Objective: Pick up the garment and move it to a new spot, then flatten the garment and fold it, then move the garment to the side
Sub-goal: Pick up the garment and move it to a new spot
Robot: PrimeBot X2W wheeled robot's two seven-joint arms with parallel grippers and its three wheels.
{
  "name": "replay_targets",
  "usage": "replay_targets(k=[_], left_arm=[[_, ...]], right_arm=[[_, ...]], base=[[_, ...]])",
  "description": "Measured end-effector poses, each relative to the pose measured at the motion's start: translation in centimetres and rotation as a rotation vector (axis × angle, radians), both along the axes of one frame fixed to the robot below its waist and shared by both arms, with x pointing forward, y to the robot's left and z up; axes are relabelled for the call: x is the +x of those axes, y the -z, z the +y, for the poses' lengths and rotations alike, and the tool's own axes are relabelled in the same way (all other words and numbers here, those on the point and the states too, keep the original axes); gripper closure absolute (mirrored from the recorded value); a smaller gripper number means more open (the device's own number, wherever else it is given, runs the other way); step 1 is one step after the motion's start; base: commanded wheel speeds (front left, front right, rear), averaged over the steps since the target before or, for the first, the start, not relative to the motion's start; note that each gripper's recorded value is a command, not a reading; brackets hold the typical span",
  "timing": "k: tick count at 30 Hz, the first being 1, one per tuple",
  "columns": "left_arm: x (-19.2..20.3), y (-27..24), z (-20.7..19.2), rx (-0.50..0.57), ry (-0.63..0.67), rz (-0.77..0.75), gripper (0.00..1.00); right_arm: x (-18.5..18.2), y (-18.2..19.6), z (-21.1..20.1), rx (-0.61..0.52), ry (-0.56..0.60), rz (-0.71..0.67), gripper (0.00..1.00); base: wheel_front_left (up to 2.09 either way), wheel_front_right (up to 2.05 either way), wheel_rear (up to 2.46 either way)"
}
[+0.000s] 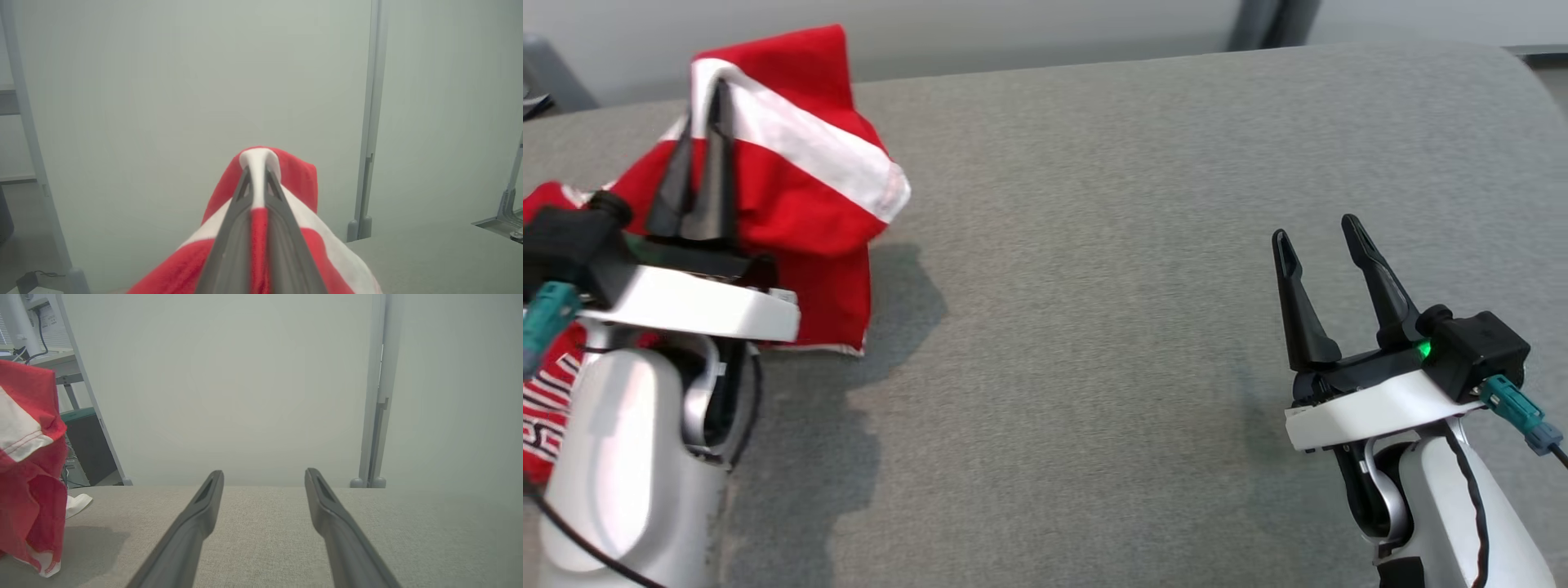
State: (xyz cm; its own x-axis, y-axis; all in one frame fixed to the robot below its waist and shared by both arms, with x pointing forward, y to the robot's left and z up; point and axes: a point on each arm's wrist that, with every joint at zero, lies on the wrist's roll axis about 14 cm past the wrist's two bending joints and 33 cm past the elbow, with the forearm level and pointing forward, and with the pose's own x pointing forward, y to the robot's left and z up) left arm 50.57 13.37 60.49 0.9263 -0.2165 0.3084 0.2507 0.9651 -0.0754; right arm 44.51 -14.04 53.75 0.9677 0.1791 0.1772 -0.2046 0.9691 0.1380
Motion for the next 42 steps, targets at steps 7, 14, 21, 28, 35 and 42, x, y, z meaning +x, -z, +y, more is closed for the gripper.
replay_targets(k=[7,14,21,28,35,42], left_arm=[[-0.6,0.9,-8.6,-0.02,0.215,0.044,1.0],[-0.8,3.5,-15.1,-0.055,0.359,0.144,1.0],[-3.5,9.2,-21.2,0.005,0.531,0.323,1.0],[-6.3,16.0,-22.7,0.095,0.598,0.527,0.53],[-6.9,17.8,-21.8,0.081,0.585,0.58,0.0],[-5.6,15.2,-19.7,0.022,0.517,0.487,0.0]], right_arm=[[-2.2,-0.9,-2.7,0.008,0.072,-0.013,0.0],[-3.8,-1.9,-5.4,0.037,0.147,-0.031,0.0],[-4.8,-1.9,-7.0,0.026,0.195,-0.027,0.0],[-4.7,-1.5,-7.2,0.023,0.201,-0.015,0.0],[-4.0,-0.7,-6.0,0.028,0.168,0.005,0.0],[-3.7,-0.6,-4.2,0.033,0.113,0.008,0.0]], base=[[0.0,0.0,0.0],[0.0,0.0,0.0],[0.0,0.0,0.0],[0.0,0.0,0.0],[0.0,0.0,0.0],[0.0,0.0,0.0]])
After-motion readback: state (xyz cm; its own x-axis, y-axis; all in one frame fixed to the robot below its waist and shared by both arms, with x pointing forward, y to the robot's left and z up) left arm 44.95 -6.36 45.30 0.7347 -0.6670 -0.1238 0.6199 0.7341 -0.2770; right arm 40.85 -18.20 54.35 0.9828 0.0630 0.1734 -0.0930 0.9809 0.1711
